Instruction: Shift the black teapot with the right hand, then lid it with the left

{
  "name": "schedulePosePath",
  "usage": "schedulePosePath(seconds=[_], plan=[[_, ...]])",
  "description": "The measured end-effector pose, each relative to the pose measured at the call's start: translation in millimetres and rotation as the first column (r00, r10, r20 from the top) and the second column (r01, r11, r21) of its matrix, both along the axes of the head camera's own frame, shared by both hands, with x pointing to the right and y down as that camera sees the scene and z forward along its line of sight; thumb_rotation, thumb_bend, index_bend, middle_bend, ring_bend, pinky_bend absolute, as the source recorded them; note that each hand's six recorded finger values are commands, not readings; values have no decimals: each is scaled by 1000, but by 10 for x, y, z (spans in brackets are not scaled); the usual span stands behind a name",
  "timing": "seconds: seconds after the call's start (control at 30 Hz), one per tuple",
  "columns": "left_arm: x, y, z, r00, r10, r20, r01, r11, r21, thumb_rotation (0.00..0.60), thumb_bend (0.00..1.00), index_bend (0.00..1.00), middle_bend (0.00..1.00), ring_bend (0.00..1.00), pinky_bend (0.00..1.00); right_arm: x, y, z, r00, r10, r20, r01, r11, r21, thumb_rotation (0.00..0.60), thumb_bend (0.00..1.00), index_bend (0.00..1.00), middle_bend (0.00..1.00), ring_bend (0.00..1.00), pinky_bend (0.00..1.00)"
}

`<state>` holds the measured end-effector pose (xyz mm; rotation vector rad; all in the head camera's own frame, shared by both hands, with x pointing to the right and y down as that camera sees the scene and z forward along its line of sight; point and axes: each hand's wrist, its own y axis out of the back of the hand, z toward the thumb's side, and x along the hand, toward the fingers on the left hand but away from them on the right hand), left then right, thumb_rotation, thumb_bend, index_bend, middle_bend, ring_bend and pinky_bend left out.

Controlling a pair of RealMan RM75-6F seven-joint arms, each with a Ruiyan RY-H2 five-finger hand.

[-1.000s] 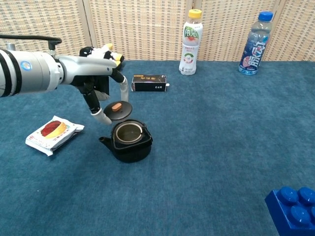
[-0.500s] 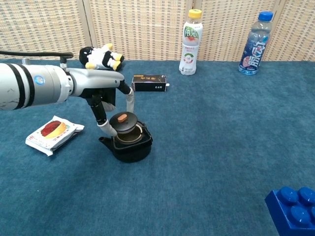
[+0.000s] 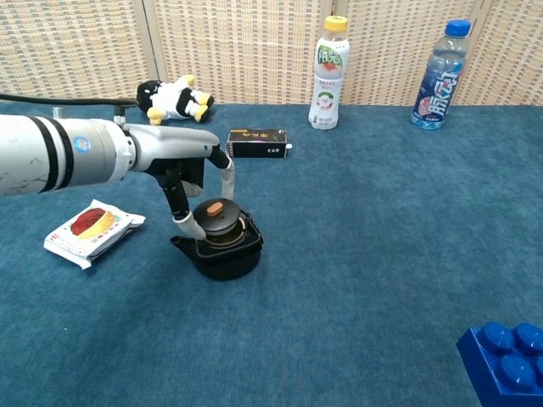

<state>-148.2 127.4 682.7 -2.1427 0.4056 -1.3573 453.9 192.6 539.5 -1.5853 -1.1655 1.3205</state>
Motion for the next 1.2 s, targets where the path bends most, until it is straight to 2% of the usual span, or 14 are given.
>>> schedulePosePath(seconds=[0.87,1.2], plan=[[88,0,82,999,22,27,-22,1000,2,600,135,445,1000,1000,1000,17,-9,-6,1000,4,6,-4,1000,0,600,60,324,282,215,263],[79,-2,98,999,21,35,-22,1000,3,600,136,403,1000,1000,1000,16,-7,-11,1000,4,8,-4,1000,1,600,60,324,281,215,263]])
